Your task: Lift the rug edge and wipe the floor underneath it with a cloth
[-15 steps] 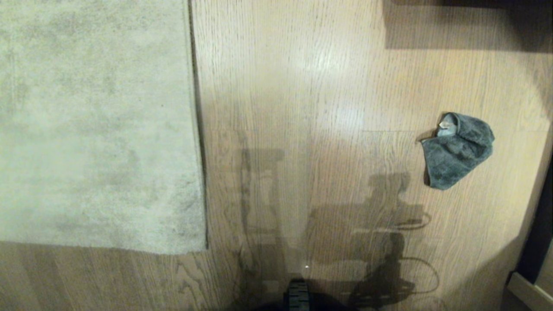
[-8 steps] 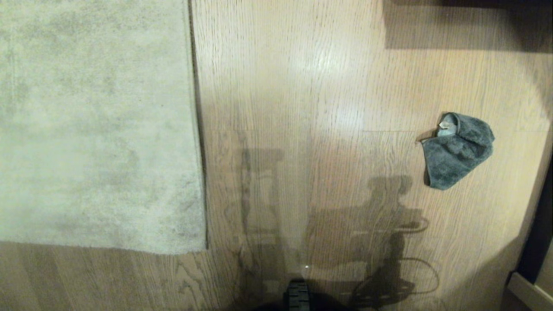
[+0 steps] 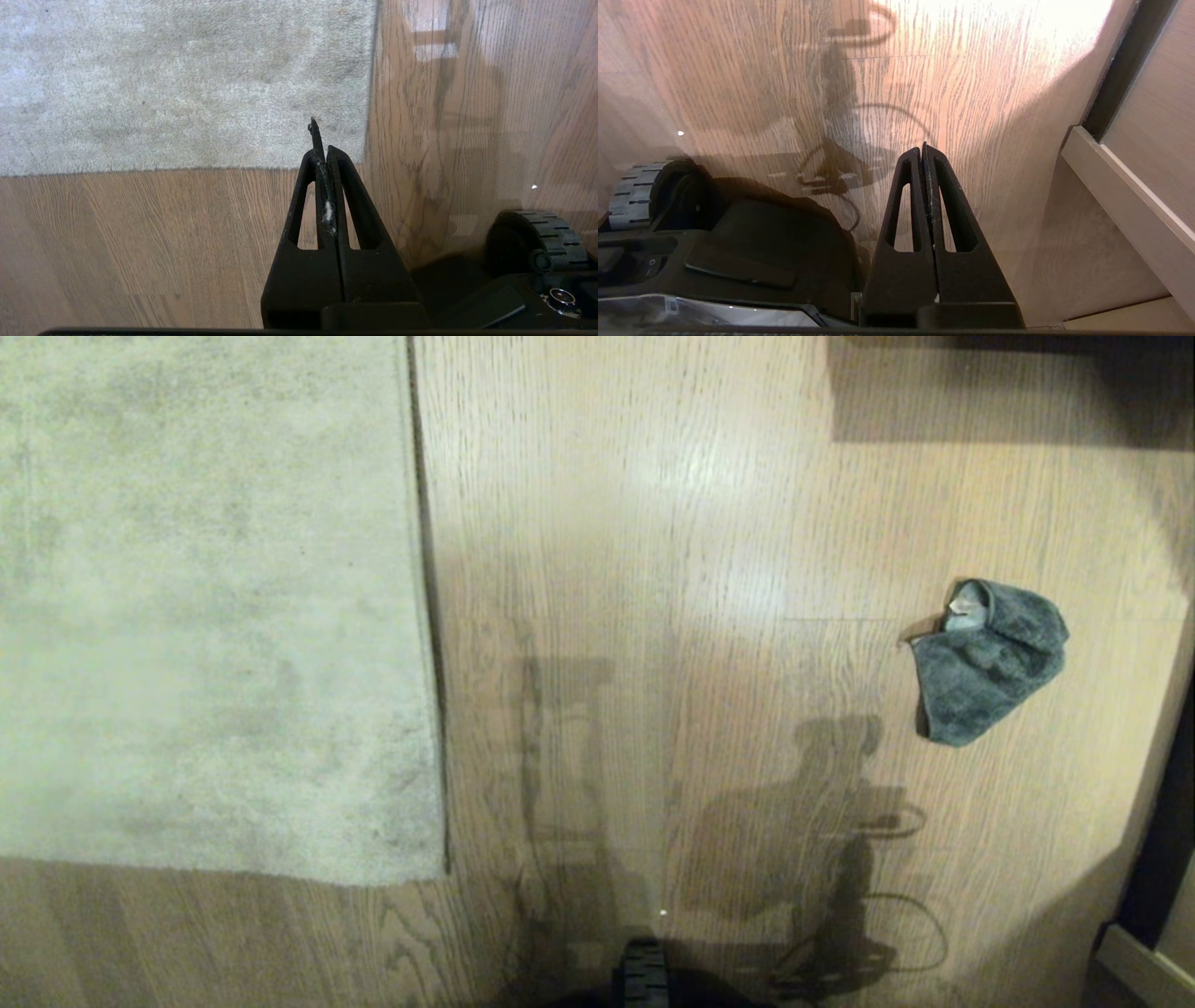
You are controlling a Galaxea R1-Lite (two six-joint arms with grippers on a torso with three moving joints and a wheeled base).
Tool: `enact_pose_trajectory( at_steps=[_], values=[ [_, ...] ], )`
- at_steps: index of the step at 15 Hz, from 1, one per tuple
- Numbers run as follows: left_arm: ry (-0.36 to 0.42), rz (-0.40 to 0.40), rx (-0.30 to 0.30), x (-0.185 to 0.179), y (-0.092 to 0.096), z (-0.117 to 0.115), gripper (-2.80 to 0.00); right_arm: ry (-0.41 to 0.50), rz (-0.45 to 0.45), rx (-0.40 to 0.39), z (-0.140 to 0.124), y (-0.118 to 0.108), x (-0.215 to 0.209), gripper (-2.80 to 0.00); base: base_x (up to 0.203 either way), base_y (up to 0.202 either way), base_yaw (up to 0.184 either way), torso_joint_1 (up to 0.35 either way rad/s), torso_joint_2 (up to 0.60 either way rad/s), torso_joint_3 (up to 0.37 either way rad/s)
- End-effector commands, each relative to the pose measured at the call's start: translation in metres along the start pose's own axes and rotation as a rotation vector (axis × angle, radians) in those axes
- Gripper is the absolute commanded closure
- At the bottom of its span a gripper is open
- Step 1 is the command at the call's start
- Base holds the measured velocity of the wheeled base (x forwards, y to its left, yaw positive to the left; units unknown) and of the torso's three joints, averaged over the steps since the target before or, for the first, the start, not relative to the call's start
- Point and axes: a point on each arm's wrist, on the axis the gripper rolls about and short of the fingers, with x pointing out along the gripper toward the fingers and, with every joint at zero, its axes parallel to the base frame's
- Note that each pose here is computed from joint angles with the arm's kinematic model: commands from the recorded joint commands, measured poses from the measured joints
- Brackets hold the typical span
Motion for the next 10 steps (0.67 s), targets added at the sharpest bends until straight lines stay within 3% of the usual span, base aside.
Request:
enact_pose_trajectory(
  at_steps=[1,4,8,10],
  values=[
    [0.001,0.000,0.000,0.000,0.000,0.000,0.00,0.002,0.014,-0.004,0.000,0.000,0.000,0.00,0.000,0.000,0.000,0.000,0.00,0.000],
    [0.001,0.000,0.000,0.000,0.000,0.000,0.00,-0.039,0.080,-0.020,-0.001,0.000,-0.003,0.00,0.000,0.000,0.000,0.000,0.00,0.000],
    [0.001,0.000,0.000,0.000,0.000,0.000,0.00,-0.274,0.110,-0.017,-0.008,-0.002,-0.020,0.00,0.000,0.000,0.000,0.000,0.00,0.000],
    [0.001,0.000,0.000,0.000,0.000,0.000,0.00,-0.281,0.111,-0.005,-0.009,-0.002,-0.020,0.00,0.000,0.000,0.000,0.000,0.00,0.000]
  ],
)
